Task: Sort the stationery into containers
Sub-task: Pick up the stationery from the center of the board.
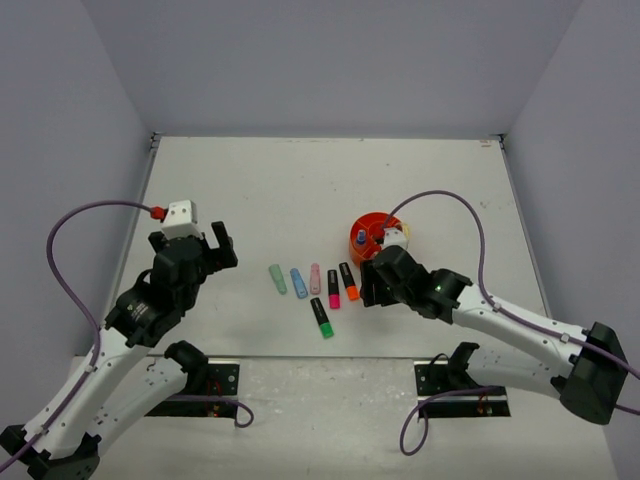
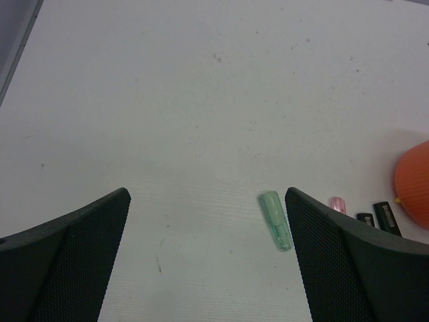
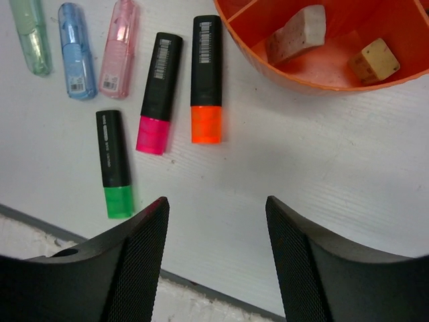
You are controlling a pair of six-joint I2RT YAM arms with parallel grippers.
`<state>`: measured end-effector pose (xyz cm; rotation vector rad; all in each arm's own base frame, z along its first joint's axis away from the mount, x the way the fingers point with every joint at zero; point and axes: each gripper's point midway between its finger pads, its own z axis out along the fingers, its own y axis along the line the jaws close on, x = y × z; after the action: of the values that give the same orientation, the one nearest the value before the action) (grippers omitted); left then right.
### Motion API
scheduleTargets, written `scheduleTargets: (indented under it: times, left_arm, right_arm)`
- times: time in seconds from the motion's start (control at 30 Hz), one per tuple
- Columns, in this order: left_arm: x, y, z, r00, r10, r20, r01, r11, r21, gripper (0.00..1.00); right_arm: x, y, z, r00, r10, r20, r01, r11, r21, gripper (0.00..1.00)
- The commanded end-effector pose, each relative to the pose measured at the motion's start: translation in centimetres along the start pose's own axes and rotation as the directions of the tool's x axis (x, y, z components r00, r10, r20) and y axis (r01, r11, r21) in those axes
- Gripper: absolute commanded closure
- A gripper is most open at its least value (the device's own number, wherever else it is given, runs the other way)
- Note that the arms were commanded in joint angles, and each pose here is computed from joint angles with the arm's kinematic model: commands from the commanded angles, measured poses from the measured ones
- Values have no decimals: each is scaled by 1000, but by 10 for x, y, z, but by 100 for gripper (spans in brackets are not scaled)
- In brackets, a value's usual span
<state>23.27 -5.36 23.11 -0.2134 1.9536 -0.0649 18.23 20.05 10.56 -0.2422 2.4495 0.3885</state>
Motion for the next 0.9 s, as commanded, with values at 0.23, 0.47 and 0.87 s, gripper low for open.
scheduleTargets:
  times: [0.23,0.47,0.87]
  left_arm:
    - [-6,-3,3,1000,2,26,-3,1000,16,0]
    - [-5,-4,4,1000,3,25,-3,1000,19,0]
    - [95,-77,51,924,-141,-355,194,974,116,0]
  right_arm:
    - [-9,18,25,999,-33,-31,35,996,77,51]
    - [5,59,43,995,-73,-70,76,996,43,50]
    - [-17,79,8,999,-35,29,35,999,-20,46]
